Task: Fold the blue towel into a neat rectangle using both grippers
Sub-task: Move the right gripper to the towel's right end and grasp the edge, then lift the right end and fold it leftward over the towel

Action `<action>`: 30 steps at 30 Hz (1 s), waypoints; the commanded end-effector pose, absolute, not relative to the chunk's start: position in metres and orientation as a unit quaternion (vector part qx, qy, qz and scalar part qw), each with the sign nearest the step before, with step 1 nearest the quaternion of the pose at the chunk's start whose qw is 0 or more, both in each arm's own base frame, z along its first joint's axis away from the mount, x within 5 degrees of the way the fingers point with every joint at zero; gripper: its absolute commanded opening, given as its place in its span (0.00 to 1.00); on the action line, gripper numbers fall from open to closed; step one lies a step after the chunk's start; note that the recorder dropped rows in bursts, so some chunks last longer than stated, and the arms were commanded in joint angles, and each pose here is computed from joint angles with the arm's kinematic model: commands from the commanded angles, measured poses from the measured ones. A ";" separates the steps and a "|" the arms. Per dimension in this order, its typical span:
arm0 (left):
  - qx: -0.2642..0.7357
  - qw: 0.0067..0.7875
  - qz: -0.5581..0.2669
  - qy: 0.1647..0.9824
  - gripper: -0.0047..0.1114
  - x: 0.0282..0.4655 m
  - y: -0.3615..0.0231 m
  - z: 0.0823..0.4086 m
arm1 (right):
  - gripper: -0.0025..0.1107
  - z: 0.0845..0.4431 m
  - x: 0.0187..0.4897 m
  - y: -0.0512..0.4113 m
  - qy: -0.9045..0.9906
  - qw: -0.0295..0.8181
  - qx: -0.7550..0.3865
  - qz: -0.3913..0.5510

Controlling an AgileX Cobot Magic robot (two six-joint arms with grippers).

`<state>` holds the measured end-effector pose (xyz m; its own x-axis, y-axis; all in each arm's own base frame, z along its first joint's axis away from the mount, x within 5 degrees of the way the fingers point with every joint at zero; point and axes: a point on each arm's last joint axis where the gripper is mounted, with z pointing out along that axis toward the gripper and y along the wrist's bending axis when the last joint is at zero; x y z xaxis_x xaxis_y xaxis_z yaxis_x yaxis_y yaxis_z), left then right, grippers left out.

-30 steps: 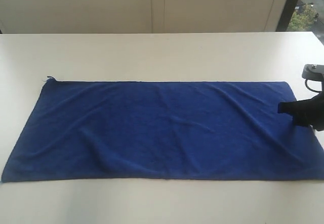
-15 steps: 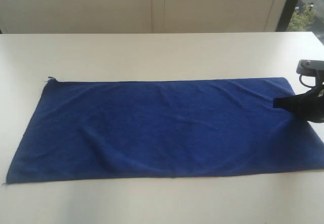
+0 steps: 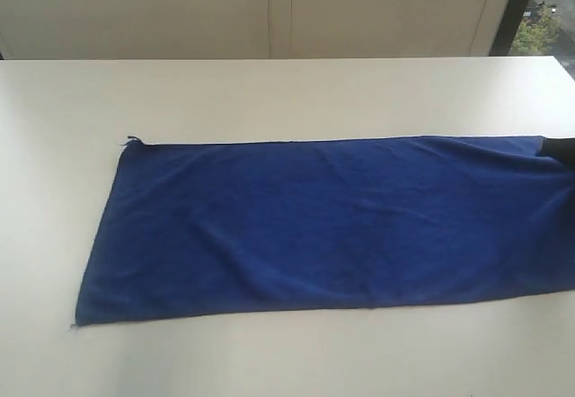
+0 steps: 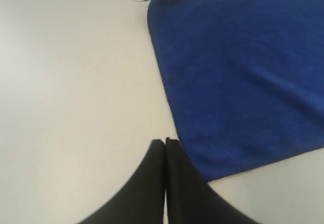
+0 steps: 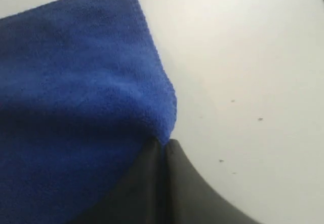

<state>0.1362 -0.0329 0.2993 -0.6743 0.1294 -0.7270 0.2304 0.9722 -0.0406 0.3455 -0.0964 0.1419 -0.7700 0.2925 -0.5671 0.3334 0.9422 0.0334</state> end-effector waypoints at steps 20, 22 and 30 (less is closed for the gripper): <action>0.101 0.390 -0.067 0.913 0.04 0.134 -0.034 0.298 | 0.02 0.244 0.333 -0.051 0.900 0.416 0.128 -0.011; 0.101 0.390 -0.067 0.913 0.04 0.134 -0.034 0.298 | 0.02 0.259 0.330 -0.024 0.896 0.435 0.092 0.006; 0.101 0.390 -0.067 0.913 0.04 0.134 -0.034 0.298 | 0.02 0.300 0.317 0.076 0.870 0.484 -0.045 0.083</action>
